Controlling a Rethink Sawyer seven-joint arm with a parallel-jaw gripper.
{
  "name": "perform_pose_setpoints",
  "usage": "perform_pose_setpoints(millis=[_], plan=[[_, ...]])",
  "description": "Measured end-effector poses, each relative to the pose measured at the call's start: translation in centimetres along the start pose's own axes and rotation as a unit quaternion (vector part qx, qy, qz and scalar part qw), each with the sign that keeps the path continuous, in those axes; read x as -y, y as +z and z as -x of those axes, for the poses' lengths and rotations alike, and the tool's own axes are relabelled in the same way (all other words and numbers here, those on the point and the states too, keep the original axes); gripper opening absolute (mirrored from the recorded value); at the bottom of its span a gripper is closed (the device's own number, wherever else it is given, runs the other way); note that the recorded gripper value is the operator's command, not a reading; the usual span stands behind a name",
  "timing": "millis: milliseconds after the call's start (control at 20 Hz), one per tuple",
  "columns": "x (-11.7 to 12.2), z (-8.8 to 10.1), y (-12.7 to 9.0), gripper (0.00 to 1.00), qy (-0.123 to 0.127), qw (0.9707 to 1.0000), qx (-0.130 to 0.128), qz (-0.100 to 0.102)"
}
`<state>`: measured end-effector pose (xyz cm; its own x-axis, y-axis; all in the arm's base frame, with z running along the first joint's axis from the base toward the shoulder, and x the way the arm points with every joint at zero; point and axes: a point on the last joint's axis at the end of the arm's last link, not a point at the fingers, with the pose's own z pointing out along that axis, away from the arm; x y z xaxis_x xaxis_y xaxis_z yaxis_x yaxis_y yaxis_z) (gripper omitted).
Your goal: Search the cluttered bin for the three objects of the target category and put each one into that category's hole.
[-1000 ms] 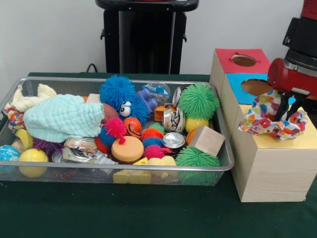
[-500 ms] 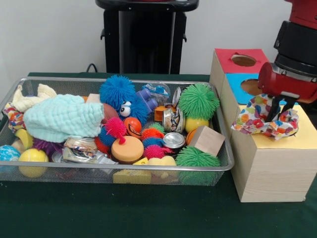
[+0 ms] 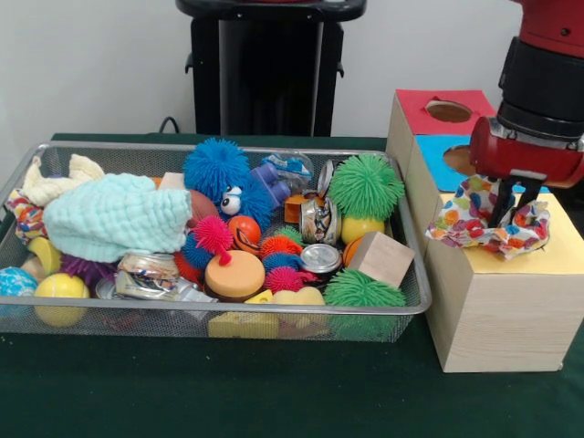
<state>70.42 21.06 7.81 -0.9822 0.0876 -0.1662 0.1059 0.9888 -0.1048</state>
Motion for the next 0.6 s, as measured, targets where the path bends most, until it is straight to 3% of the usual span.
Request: perform_pose_setpoints(millis=[600], plan=[[0.89,0.55,0.62,0.00,0.049,0.9964,-0.031,0.062]])
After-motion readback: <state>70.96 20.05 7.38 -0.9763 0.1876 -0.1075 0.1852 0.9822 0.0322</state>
